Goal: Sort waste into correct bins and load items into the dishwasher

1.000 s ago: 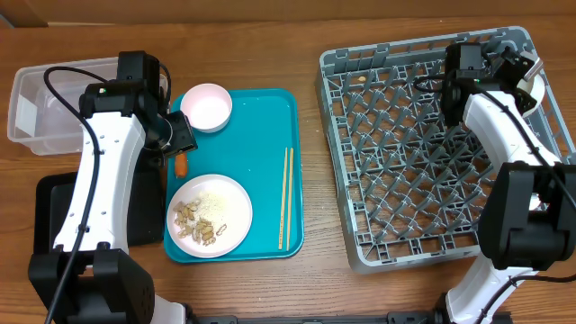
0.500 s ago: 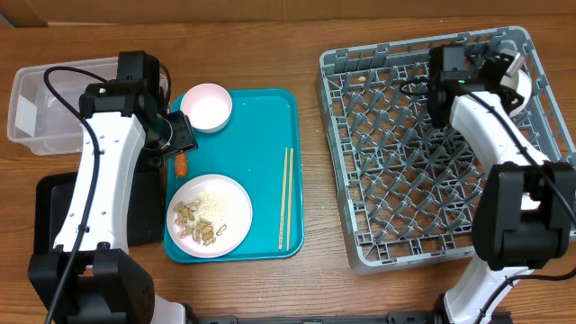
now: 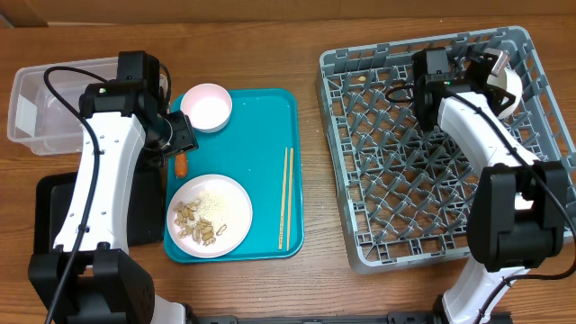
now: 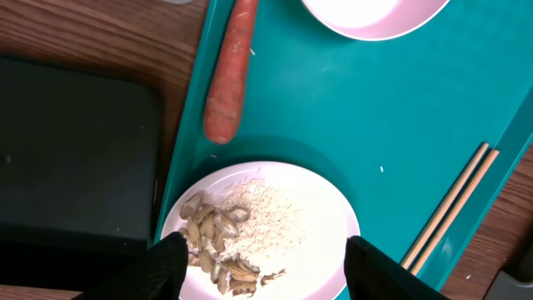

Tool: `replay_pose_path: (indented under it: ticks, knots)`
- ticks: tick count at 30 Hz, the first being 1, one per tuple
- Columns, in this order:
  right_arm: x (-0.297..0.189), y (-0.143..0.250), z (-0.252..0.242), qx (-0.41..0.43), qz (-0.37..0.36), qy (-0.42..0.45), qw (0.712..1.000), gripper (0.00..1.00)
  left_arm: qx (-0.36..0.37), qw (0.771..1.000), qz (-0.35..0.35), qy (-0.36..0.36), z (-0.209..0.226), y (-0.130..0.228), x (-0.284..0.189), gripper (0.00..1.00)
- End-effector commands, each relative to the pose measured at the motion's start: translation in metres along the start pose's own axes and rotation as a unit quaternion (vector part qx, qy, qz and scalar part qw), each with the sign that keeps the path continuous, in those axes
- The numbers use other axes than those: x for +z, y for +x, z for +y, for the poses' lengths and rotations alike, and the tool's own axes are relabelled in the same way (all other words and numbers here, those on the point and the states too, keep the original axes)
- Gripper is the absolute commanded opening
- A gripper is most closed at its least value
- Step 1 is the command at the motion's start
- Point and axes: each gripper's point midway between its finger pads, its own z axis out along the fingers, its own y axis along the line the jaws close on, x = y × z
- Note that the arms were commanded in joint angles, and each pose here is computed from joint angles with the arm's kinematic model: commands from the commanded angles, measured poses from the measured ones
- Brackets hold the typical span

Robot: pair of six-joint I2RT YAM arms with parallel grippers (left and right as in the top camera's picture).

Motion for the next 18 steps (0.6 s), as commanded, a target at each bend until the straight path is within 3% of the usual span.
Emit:
replay_pose_path:
  ticks: [1, 9, 18]
  knots:
    - [-0.003, 0.000, -0.002, -0.005, -0.006, 0.005, 1.000, 0.04, 0.001, 1.000, -0.017, 0.003, -0.001, -0.005, -0.009, 0.63]
    - [-0.024, 0.006, 0.024, -0.015, 0.001, -0.060, 0.998, 0.04, 0.001, 1.000, -0.017, 0.003, -0.001, -0.005, -0.009, 0.64]
    - [-0.030, 0.012, 0.023, -0.023, 0.004, -0.062, 0.998, 0.04, 0.001, 1.000, -0.017, 0.003, -0.001, -0.005, -0.009, 0.65]
